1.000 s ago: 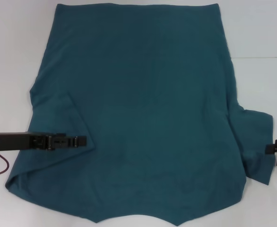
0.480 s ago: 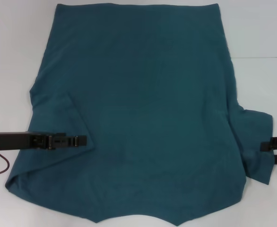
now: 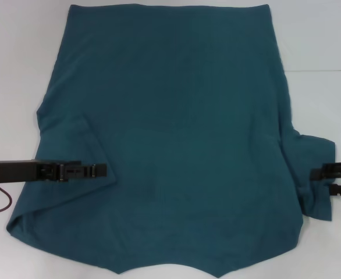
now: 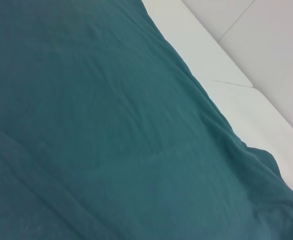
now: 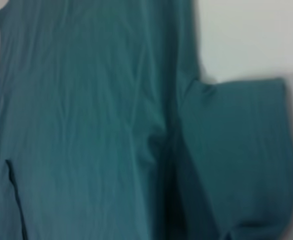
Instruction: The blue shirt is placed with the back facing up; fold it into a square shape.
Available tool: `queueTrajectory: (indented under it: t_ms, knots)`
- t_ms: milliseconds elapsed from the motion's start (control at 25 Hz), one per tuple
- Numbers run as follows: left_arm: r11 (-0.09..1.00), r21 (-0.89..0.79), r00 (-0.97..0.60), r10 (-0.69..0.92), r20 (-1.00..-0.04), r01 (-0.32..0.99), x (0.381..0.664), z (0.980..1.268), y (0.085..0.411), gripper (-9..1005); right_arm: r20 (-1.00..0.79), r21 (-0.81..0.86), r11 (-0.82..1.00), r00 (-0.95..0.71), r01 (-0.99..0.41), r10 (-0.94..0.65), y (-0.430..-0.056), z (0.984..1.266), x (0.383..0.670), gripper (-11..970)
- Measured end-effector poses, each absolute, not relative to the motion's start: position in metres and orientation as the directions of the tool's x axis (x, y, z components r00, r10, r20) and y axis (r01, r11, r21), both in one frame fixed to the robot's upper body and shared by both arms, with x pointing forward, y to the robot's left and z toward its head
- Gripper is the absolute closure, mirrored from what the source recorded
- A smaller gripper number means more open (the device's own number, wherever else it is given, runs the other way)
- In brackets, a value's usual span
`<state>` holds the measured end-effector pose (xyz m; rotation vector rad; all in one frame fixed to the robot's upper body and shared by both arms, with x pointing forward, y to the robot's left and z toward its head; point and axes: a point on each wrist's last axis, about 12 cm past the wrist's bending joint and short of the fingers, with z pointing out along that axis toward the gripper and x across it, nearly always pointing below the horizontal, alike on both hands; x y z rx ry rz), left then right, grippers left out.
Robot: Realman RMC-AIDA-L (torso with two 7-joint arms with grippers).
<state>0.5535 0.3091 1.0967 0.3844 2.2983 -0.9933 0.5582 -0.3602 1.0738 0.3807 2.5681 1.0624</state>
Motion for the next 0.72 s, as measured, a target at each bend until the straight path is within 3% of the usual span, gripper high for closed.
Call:
queueTrajectory:
  t_ms: [720]
  knots:
    - [0.681, -0.561, -0.779, 0.022, -0.626, 0.470, 0.5534, 1.0966, 0.3104, 35, -0.209, 0.721, 0.683, -0.903, 0.117, 0.375, -0.3562, 1.0733, 0.5627, 454]
